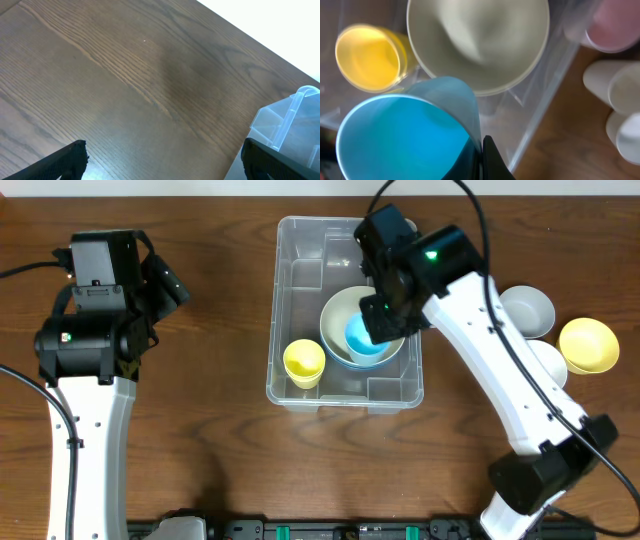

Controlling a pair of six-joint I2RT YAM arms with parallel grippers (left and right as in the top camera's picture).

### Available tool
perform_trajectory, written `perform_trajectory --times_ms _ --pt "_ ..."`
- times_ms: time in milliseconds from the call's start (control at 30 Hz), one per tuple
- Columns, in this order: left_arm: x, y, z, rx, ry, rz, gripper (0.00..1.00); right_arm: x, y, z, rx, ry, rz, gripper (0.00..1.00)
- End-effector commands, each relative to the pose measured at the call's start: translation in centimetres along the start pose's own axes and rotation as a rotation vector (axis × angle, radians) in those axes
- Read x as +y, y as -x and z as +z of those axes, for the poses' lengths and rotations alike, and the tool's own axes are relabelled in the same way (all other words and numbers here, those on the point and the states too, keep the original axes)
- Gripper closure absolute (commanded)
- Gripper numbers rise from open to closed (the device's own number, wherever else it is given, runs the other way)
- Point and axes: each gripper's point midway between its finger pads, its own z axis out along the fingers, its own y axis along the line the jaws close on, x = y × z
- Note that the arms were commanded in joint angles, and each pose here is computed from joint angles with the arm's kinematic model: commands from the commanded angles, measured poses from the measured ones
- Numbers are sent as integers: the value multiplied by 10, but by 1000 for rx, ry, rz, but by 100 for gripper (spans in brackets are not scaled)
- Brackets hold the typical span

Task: Pack container

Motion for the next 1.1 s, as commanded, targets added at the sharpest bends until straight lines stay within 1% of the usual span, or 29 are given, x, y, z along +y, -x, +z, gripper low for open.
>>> perform_trajectory --times_ms 0,233,467,767,1067 --pt "2 4 -1 -13 13 -6 2 -5 -5 -9 1 -8 -18 99" --pt "2 4 -1 -13 13 -6 2 -7 -23 7 85 -29 -30 99" --pt "2 4 -1 -13 13 -5 2 2 -37 36 151 -9 -72 99" --pt "2 4 -1 -13 13 -5 2 9 -42 65 176 29 -78 99" --pt "2 4 -1 -13 13 -5 2 10 -37 70 153 34 -88 99"
